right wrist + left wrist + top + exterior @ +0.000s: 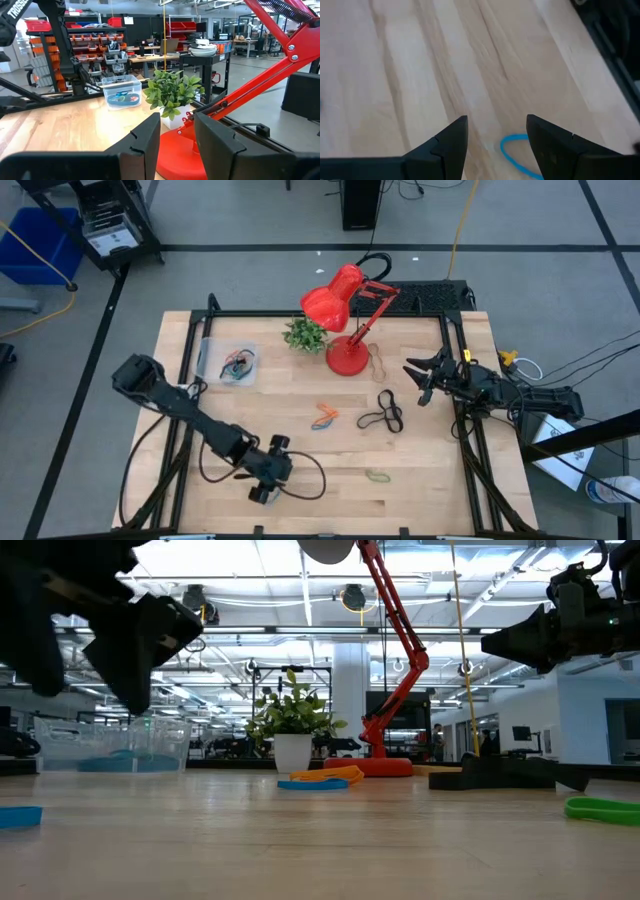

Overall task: Pick and place rubber bands into bin
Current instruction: Put the blue rubber band into the transparent bin

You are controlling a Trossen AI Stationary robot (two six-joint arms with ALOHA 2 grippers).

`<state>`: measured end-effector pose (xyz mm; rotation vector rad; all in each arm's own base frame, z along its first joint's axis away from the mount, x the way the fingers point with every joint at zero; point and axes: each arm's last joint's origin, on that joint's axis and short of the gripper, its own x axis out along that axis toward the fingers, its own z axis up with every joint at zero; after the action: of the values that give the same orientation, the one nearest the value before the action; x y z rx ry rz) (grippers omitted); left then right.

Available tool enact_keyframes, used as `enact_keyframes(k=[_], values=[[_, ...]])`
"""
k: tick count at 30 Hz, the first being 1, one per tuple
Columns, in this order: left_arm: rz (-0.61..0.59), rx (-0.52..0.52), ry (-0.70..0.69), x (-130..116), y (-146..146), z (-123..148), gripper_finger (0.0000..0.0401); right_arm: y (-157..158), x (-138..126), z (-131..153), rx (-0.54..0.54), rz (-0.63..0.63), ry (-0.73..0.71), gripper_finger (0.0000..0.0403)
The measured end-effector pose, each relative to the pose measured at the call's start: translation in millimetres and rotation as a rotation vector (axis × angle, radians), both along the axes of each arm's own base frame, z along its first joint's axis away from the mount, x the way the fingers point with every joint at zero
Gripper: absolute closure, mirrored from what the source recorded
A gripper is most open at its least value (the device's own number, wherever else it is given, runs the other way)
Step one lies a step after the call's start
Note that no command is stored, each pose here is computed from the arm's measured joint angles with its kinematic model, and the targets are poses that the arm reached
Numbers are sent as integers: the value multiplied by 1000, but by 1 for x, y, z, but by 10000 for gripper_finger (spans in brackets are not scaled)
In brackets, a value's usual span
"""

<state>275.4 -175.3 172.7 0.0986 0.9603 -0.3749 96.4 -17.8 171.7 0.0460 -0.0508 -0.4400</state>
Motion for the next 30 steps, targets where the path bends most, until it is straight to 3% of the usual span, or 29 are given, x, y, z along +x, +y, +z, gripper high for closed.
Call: enact_keyframes(k=[8, 18, 23, 30], values=[[-7, 64, 99, -5, 0, -16, 192, 0, 0, 0, 0, 0, 1, 289], [-17, 79, 127, -1, -3, -34, 195, 0, 0, 0, 0, 0, 2, 289], [-44, 40, 161, -1, -7, -39, 228, 0, 0, -1, 1, 0, 9, 289], [12, 38, 155, -1, -12, -44, 290, 0, 1, -2, 2, 0, 22, 289]])
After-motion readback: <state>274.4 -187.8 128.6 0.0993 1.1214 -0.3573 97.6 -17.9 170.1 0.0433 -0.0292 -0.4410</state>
